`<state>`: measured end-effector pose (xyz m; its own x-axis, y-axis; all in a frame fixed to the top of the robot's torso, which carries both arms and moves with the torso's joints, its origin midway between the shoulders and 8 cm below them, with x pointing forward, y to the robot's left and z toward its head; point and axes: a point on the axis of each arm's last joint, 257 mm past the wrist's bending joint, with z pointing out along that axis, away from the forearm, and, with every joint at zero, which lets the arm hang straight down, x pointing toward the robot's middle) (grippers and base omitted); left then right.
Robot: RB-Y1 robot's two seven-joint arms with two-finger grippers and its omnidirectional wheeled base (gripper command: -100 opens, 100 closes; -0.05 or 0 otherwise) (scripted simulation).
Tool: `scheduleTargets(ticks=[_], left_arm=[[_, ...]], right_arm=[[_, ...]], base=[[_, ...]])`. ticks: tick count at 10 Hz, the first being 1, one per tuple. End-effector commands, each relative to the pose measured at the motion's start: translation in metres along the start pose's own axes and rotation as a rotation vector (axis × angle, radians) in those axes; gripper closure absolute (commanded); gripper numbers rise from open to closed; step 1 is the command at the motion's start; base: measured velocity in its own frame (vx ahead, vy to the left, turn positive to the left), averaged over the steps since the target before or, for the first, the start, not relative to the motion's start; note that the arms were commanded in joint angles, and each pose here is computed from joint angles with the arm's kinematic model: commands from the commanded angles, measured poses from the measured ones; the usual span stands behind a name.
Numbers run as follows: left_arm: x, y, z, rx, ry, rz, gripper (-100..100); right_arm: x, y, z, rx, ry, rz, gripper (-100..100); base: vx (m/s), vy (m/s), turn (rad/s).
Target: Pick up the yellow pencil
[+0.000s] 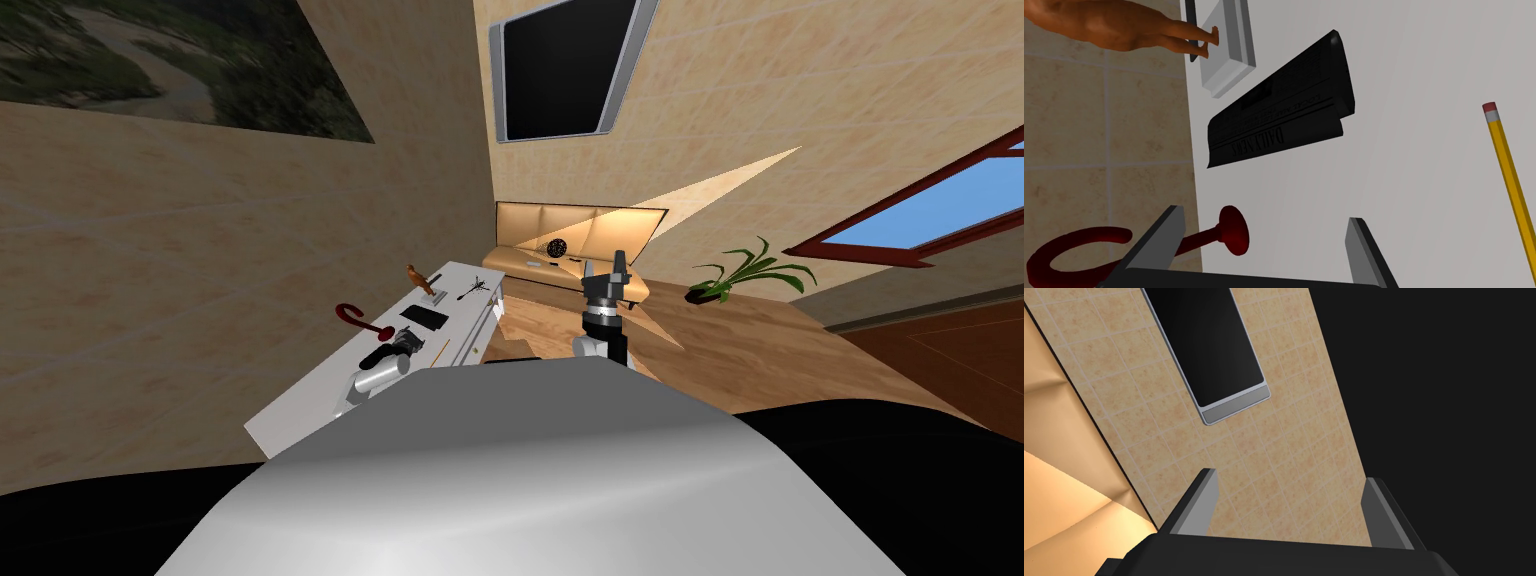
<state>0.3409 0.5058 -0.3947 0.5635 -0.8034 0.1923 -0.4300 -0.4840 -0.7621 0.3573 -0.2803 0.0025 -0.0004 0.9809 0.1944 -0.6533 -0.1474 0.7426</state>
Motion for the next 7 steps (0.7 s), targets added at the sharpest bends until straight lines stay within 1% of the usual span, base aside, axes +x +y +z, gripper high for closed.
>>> scheduleTargets(ticks=[1,2,3,4,5,6,7], left_arm=[[-0.008,0.01,0.002,-0.045,-0.025,-0.014,-100],[-0.009,0.013,0.002,-0.056,-0.029,-0.014,-100],[-0.025,0.023,0.004,-0.1,-0.063,-0.042,-100],[-0.027,0.029,0.003,-0.121,-0.07,-0.042,-100],[-0.042,0.039,0.004,-0.165,-0.103,-0.071,-100],[-0.043,0.044,0.003,-0.185,-0.11,-0.071,-100],[-0.057,0.052,0.003,-0.22,-0.139,-0.1,-100]], right_arm=[[0.0,0.0,0.0,0.0,0.0,0.0,0],[0.0,0.0,0.0,0.0,0.0,0.0,0],[0.0,0.0,0.0,0.0,0.0,0.0,0],[0.0,0.0,0.0,0.0,0.0,0.0,0],[0.0,0.0,0.0,0.0,0.0,0.0,0],[0.0,0.0,0.0,0.0,0.0,0.0,0],[0.0,0.0,0.0,0.0,0.0,0.0,0]], base=[[0.07,-0.022,0.019],[0.025,-0.006,-0.002],[0.045,-0.022,0.026],[0.054,-0.025,0.026],[0.066,-0.029,0.029],[0.073,-0.031,0.017],[0.091,-0.033,0.031]])
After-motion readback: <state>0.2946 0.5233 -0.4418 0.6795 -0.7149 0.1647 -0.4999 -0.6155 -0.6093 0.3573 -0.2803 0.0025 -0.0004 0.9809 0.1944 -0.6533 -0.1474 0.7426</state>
